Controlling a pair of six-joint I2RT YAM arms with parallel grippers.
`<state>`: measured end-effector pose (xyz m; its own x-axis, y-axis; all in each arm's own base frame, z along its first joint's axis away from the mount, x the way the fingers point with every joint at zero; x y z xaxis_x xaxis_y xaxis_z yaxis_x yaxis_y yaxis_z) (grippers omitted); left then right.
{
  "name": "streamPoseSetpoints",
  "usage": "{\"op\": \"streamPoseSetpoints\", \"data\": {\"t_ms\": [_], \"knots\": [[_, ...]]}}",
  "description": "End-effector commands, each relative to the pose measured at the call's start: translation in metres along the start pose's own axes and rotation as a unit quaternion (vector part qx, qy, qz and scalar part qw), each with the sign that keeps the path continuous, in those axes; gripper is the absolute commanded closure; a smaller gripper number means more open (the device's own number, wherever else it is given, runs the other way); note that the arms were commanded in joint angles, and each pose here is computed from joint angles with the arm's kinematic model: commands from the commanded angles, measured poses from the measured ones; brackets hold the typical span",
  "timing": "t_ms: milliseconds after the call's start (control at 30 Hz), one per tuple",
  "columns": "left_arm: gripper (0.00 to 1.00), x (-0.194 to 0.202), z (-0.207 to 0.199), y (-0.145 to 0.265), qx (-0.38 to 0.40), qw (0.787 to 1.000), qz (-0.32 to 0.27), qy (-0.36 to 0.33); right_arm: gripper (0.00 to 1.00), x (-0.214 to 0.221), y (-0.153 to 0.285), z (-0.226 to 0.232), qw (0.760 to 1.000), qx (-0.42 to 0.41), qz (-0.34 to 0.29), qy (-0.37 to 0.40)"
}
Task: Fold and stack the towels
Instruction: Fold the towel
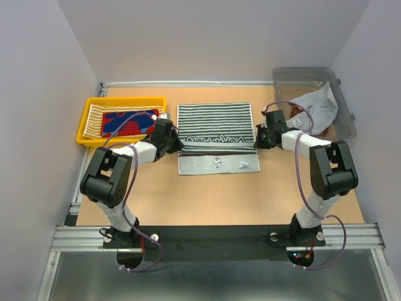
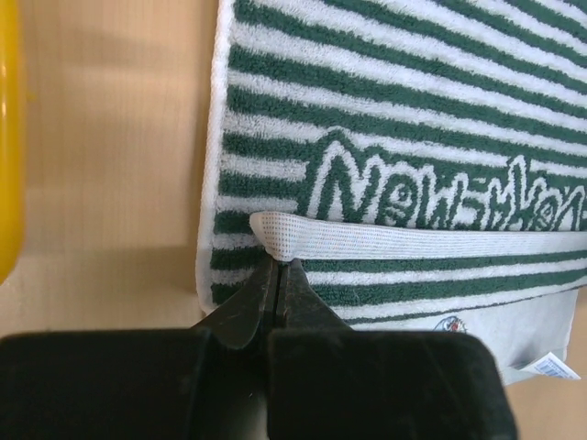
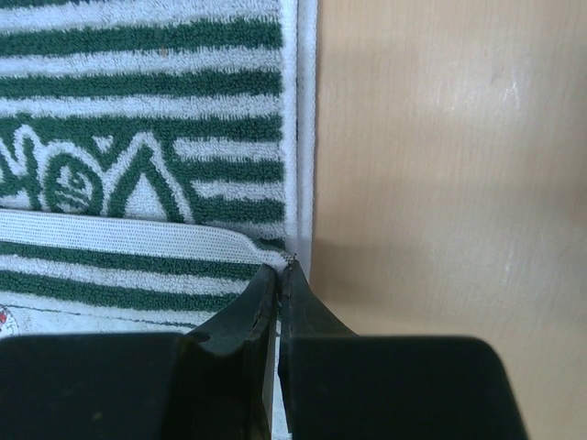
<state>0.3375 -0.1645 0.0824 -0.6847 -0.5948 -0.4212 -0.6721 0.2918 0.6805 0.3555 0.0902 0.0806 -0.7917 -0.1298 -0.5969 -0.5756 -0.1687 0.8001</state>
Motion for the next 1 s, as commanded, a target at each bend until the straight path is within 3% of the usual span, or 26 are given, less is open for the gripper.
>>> {"op": "streamPoseSetpoints", "data": {"t_ms": [0,300,633,967], "knots": [[1.0,-0.025,-0.002,0.015,-0.025,0.998,-0.045,-0.021,0.99,-0.037,0.018,-0.02,0.997,0.054,-0.063,0.004],[1.0,-0.059,-0.035,0.067,0.0,0.993,-0.107,-0.044,1.0,-0.078,0.089,-0.019,0.984,0.063,-0.166,0.026],[1.0,-0.063,-0.049,0.101,0.038,0.991,-0.12,-0.038,1.0,-0.075,0.126,-0.015,0.978,0.056,-0.199,0.027],[1.0,-0.05,-0.042,0.11,0.044,0.992,-0.117,-0.03,0.99,-0.073,0.137,-0.013,0.976,0.051,-0.209,0.022]]}}
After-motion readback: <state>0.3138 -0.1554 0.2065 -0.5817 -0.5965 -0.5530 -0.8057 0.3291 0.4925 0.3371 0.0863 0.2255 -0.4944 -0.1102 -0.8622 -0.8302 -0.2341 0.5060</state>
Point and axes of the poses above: each gripper's point midway between its finger pads, its own y axis back along the fingers, its own z axis along the line the jaws close on, x = y × z, the point moved 6 cm from there along y, back along the fingers, and after that the axes turned 13 degrees about y, right-handed, at the moved point
